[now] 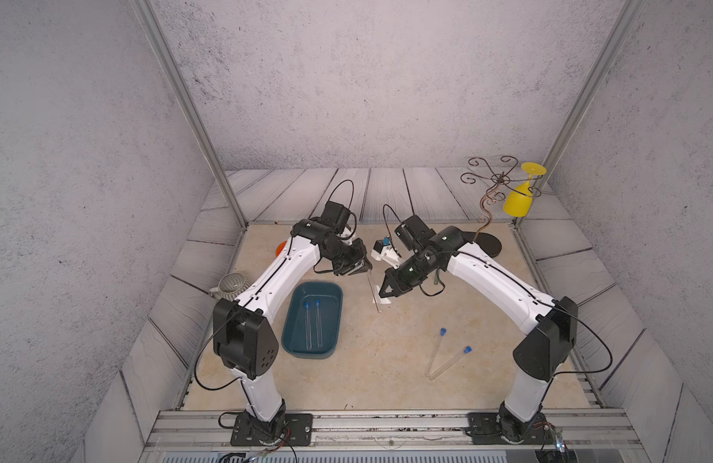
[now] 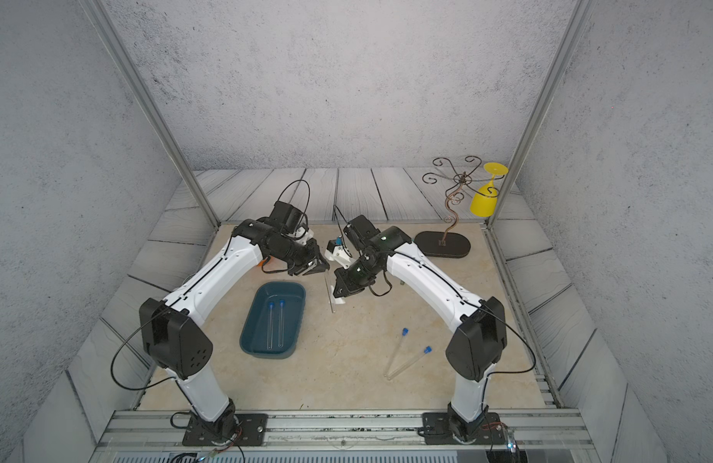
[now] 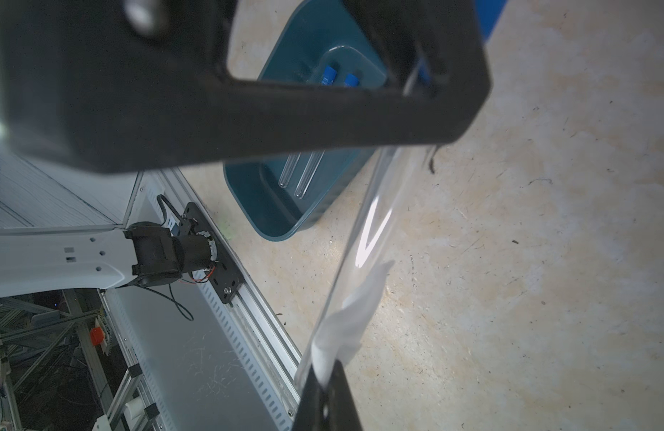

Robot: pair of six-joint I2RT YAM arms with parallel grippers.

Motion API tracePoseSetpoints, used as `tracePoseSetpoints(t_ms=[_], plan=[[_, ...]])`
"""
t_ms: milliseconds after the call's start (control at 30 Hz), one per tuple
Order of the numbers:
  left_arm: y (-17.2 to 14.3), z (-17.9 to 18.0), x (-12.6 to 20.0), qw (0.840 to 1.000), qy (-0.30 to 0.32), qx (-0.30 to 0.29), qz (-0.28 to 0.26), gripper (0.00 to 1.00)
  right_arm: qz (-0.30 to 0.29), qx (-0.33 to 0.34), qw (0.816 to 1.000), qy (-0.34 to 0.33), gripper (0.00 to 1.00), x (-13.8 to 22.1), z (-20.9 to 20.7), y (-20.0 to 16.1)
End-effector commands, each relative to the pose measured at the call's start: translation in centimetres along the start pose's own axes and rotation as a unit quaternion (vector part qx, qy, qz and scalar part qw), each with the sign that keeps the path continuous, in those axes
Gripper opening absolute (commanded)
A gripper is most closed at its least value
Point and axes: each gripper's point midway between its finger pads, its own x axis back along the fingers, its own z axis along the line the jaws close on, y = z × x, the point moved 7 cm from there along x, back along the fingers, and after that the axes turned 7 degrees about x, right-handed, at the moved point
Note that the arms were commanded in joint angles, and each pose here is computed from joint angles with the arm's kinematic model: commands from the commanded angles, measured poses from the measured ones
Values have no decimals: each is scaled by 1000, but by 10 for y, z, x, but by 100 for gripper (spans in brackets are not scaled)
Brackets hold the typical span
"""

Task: Wipe the exteriors of test tubes
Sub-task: Wipe the dirt from the test tube.

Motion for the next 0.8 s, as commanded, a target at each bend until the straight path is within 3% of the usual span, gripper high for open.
tracePoseSetpoints(t_ms=[0, 367, 767], plan=[[-6, -5, 4, 1000, -3, -5, 7, 11, -23, 17, 1000, 7, 3, 7, 6, 13], [-7, -8, 4, 1000, -5, -7, 8, 11, -28, 18, 999, 6, 3, 2, 3, 20], [3, -15, 0, 1000, -10, -6, -2, 11, -6, 25, 1000, 16, 4, 11, 10, -17]])
